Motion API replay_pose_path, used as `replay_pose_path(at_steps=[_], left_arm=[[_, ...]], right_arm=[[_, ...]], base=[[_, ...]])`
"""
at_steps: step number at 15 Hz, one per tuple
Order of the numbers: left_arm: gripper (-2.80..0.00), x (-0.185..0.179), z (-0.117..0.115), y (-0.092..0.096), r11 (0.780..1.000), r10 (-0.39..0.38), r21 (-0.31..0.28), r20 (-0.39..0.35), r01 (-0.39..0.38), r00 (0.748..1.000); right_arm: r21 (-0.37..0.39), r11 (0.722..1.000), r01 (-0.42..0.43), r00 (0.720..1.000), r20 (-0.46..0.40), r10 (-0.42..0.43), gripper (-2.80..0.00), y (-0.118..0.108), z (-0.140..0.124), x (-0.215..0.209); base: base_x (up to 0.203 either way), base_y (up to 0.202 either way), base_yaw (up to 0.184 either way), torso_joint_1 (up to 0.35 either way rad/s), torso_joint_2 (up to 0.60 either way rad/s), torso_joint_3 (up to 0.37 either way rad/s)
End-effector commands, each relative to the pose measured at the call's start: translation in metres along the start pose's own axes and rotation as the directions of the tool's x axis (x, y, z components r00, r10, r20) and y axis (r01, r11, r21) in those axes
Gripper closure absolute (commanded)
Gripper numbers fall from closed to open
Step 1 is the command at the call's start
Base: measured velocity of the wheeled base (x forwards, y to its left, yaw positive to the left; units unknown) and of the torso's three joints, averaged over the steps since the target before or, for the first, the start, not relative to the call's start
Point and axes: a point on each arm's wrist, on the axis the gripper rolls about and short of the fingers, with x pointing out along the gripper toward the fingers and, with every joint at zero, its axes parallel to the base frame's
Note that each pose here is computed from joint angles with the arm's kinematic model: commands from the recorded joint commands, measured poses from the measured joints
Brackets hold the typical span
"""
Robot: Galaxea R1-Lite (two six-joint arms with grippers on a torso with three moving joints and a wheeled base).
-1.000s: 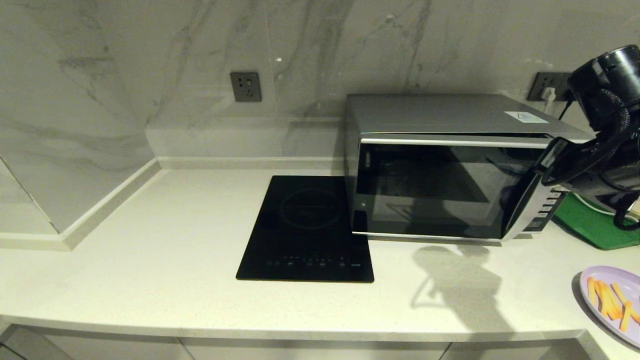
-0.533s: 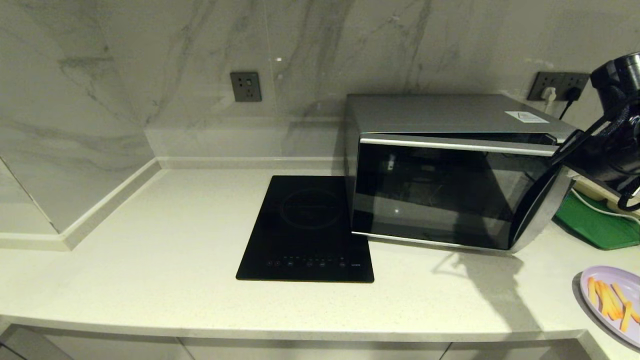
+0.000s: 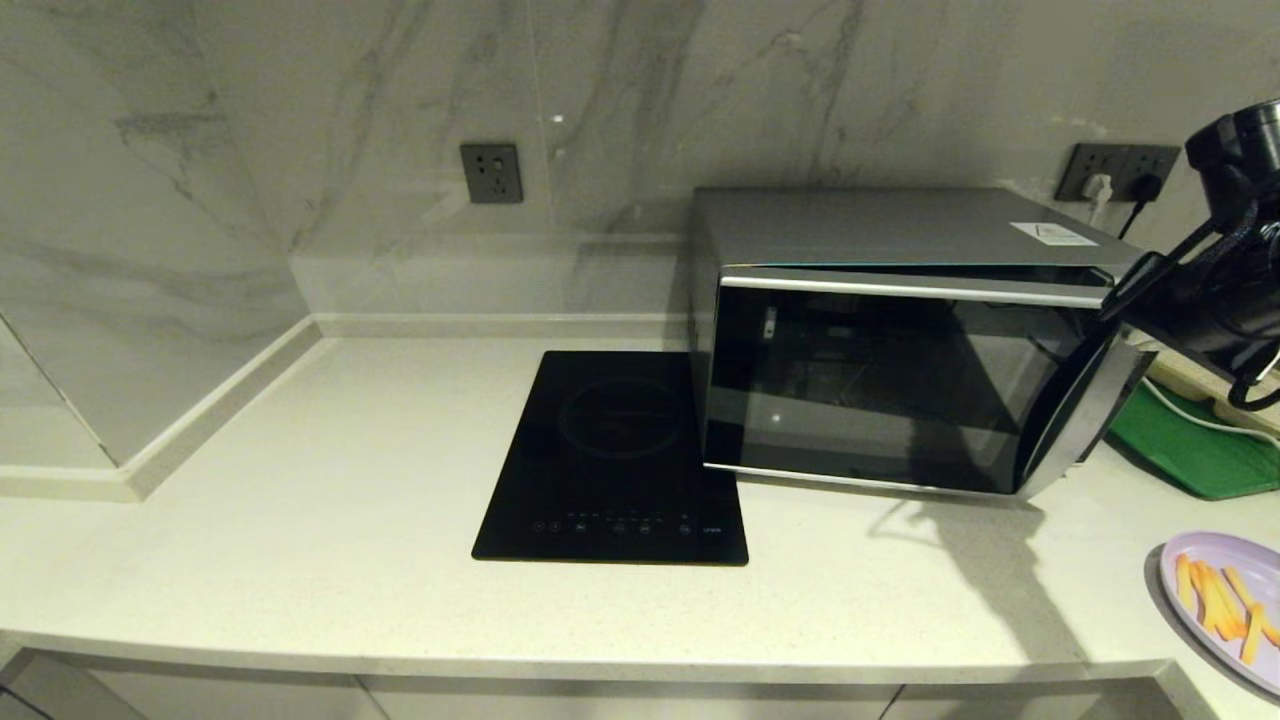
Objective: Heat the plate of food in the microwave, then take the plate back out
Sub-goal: Close the microwave oven
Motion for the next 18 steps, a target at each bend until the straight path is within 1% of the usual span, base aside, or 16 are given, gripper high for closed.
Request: replay_pose_path(at_steps=[1,2,4,7,10,12,14,16,18], left_arm=[[0.00,0.000,0.000,0.000,1.000,0.001,-0.001,0.001,-0.001,1.000],[0.00,0.000,0.000,0.000,1.000,0.001,-0.001,0.001,-0.001,1.000],[0.00,0.000,0.000,0.000,1.000,0.001,-0.001,0.001,-0.001,1.000],[0.00,0.000,0.000,0.000,1.000,0.001,-0.001,0.001,-0.001,1.000],[0.00,0.000,0.000,0.000,1.000,0.001,-0.001,0.001,-0.001,1.000],[0.00,0.000,0.000,0.000,1.000,0.001,-0.001,0.001,-0.001,1.000],[0.00,0.000,0.000,0.000,1.000,0.001,-0.001,0.001,-0.001,1.000],[0.00,0.000,0.000,0.000,1.000,0.001,-0.001,0.001,-0.001,1.000],[0.00,0.000,0.000,0.000,1.000,0.001,-0.001,0.001,-0.001,1.000]], right_arm=[[0.006,1.000,-0.028,1.000,-0.004,0.028,0.00,0.002,0.004,-0.003],[-0.010,0.998,-0.058,0.998,-0.016,0.058,0.00,0.003,0.007,-0.004],[-0.024,0.998,-0.062,0.998,-0.023,0.062,0.00,0.002,0.012,0.005],[-0.008,1.000,-0.015,1.000,-0.024,0.015,0.00,-0.002,0.019,0.032],[0.001,1.000,0.006,1.000,-0.024,-0.006,0.00,-0.003,0.023,0.046],[0.004,1.000,-0.023,0.999,-0.039,0.023,0.00,-0.002,0.025,0.046],[-0.005,0.999,-0.042,0.999,-0.034,0.042,0.00,-0.001,0.028,0.042],[-0.010,0.999,-0.044,0.999,-0.026,0.044,0.00,-0.002,0.029,0.037],[-0.010,1.000,-0.029,0.999,-0.020,0.029,0.00,-0.008,0.028,0.026]], base=[[0.000,0.000,0.000,0.000,0.00,0.000],[0.000,0.000,0.000,0.000,0.00,0.000],[0.000,0.000,0.000,0.000,0.00,0.000],[0.000,0.000,0.000,0.000,0.00,0.000],[0.000,0.000,0.000,0.000,0.00,0.000],[0.000,0.000,0.000,0.000,0.00,0.000],[0.000,0.000,0.000,0.000,0.00,0.000],[0.000,0.000,0.000,0.000,0.00,0.000],[0.000,0.000,0.000,0.000,0.00,0.000]])
